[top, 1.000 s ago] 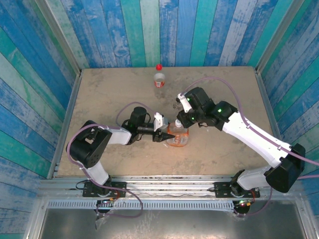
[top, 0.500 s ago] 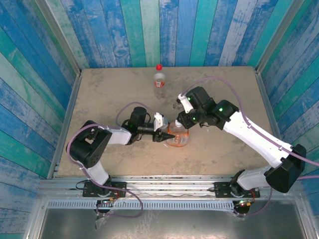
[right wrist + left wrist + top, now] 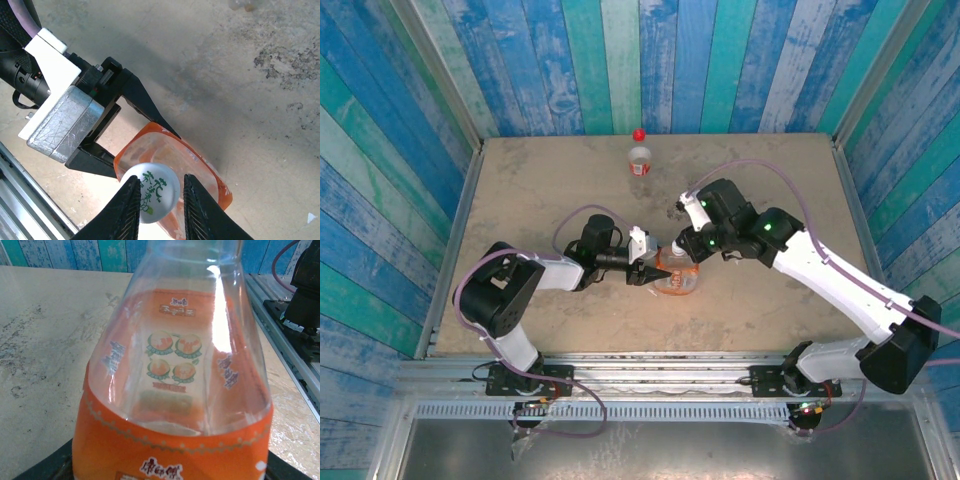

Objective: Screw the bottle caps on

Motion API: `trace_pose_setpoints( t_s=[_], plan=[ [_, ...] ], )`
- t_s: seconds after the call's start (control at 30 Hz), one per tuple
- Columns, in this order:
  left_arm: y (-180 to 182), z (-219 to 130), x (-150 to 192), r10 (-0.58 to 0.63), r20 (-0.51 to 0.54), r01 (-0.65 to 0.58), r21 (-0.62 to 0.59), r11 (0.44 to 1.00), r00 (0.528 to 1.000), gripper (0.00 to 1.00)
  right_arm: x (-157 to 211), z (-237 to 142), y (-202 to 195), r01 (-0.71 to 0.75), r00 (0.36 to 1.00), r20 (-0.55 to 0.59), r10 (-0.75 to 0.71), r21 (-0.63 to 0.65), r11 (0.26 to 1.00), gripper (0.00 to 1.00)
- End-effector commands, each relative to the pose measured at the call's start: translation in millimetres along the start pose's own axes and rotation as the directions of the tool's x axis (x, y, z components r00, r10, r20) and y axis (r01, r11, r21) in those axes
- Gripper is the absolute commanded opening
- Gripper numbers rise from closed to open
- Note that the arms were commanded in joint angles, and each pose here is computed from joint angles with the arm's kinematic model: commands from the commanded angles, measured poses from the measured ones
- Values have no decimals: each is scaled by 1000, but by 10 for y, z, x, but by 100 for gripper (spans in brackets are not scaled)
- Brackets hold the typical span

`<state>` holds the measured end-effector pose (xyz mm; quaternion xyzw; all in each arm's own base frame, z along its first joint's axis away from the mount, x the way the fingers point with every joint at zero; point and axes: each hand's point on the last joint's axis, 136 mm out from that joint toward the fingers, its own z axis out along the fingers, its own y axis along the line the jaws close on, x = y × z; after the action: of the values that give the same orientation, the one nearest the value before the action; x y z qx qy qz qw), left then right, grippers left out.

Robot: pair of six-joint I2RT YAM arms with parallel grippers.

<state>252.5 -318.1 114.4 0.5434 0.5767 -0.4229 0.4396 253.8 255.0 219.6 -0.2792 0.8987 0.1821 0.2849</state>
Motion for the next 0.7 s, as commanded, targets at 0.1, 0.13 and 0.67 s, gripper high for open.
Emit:
trace_pose_setpoints(
  t_s=[0.1,0.13,0.67],
  plan=[
    [60,-23,101,-23,-31,22,-36,999,999,59,261,18,-21,-3,994,-112,4,4,1000,30],
    [56,-22,99,-23,-31,22,-35,999,999,59,208,-5,-1,5,995,-99,-5,-3,1000,32],
    [-1,-63,153,15,-87,-16,-18,1000,996,59,-62,-381,256,513,847,-61,-528,-170,841,57]
  ],
)
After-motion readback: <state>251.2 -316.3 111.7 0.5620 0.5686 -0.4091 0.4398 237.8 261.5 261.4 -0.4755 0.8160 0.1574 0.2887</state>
